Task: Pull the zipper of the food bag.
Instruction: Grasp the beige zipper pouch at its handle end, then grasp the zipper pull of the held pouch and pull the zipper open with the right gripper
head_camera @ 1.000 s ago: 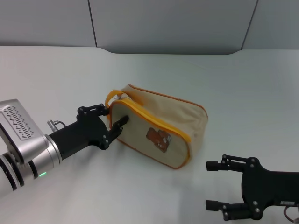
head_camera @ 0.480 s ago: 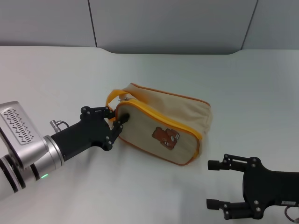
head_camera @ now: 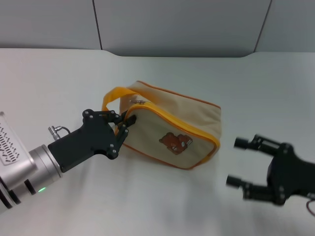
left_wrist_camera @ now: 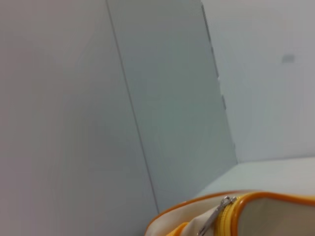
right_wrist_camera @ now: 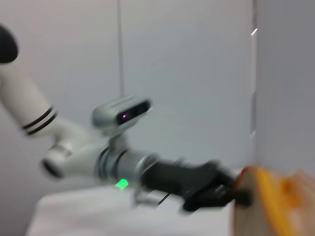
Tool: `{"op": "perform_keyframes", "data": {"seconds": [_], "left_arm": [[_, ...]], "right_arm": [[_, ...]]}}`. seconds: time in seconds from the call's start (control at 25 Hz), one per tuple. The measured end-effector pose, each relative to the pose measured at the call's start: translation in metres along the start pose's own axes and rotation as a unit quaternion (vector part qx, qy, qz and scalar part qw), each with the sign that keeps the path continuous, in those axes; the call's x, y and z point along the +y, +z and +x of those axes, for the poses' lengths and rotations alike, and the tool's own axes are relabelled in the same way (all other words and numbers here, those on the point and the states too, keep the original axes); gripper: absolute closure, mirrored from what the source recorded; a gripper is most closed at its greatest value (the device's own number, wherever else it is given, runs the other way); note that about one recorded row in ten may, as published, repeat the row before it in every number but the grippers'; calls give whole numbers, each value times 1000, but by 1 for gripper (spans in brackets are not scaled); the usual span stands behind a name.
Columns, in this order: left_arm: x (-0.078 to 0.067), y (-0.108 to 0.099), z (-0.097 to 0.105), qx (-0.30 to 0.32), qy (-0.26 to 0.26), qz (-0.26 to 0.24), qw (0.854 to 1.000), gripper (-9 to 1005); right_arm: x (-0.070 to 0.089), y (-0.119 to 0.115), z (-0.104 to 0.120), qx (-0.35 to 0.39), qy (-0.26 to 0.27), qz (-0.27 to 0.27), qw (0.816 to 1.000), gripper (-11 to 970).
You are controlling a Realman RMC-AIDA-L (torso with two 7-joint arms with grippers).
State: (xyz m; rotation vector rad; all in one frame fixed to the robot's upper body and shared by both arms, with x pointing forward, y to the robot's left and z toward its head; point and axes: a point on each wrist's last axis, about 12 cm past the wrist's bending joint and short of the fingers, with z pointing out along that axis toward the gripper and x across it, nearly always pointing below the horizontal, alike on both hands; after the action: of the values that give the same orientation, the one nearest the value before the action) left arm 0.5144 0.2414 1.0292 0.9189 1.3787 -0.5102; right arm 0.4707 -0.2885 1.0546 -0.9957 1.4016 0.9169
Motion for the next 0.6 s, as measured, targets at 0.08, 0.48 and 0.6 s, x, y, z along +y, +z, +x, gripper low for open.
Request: {"op": "perform_keyframes", "data": {"seconds": [0.08, 0.48, 0.6], "left_arm": [[0, -1, -3, -13, 8, 2, 1000, 905], [11, -3, -27, -89, 83, 24, 992, 936], [15, -2, -33, -102, 100, 29, 989, 936]], "right_arm": [[1, -3, -2, -36, -21, 45, 998, 144], [-3, 29, 13, -105, -148, 290, 940, 144], [13, 52, 18, -87, -216, 290, 928, 145]]}}
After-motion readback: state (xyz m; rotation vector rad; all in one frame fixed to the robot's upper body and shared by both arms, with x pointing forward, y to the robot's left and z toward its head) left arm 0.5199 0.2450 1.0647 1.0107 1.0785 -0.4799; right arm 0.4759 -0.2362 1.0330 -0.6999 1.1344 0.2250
